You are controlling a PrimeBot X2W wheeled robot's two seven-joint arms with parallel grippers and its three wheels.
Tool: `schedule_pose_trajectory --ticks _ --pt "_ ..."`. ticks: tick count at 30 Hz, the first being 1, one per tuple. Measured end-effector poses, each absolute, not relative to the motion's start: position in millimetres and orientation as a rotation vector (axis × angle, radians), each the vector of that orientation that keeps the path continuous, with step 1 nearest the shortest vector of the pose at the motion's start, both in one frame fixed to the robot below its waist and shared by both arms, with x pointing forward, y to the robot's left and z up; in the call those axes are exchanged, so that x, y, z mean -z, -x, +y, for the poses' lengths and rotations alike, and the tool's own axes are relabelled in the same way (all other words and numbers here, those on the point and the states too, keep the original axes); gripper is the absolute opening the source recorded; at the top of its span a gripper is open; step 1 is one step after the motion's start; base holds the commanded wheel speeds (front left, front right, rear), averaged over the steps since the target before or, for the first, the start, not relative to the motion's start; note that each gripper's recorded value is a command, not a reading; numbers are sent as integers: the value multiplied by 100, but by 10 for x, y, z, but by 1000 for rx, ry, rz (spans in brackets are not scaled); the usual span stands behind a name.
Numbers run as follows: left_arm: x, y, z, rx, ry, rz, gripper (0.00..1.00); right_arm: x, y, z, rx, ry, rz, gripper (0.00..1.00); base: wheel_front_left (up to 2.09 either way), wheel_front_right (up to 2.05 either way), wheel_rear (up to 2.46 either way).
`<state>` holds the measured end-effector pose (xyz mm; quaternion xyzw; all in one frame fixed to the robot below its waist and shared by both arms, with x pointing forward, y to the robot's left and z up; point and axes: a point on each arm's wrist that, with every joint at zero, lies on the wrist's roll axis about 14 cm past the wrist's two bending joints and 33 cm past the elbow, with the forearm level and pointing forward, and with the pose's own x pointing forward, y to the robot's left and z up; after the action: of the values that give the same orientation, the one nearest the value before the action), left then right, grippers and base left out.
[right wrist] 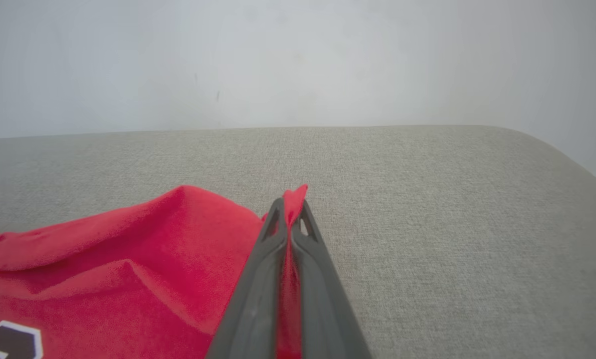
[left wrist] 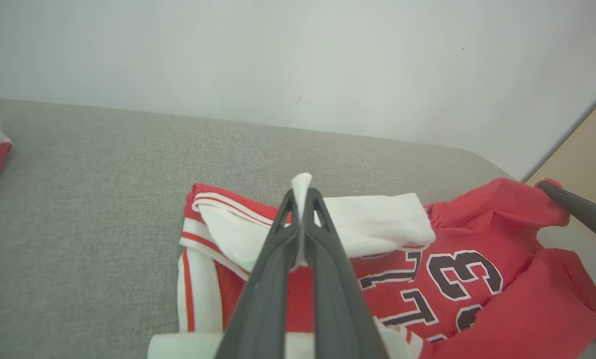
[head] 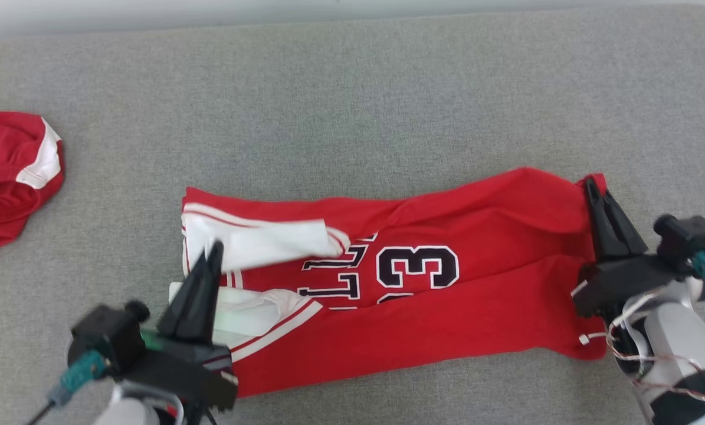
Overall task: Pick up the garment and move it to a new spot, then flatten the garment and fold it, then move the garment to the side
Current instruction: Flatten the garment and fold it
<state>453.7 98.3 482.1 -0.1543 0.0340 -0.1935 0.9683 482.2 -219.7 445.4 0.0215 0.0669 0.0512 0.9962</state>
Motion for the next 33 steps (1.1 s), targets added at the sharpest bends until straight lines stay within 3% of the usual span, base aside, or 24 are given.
schedule_pose_trajectory --ticks 8,9,10,11,22,33 --pt "-4546 -4256 1157 292 370 136 0 -4436 -4565 -2296 -69 -77 130 2 0 0 0" --pt "-4538 -4252 1185 277 377 134 0 -4436 -4548 -2303 -67 -79 129 42 0 0 0" --pt "-4525 -4241 1206 270 373 134 21 -4442 -4533 -2309 -63 -83 126 82 0 0 0" --pt "-4515 -4225 1214 266 374 135 100 -4449 -4519 -2320 -57 -90 123 100 0 0 0" --pt "-4784 -4201 1517 139 357 10 100 -4577 -4344 -2364 -36 -110 84 100 0 0 0" --pt "-5015 -4096 2056 -9 170 -88 100 -4252 -4288 -2434 1 -141 222 100 0 0 0"
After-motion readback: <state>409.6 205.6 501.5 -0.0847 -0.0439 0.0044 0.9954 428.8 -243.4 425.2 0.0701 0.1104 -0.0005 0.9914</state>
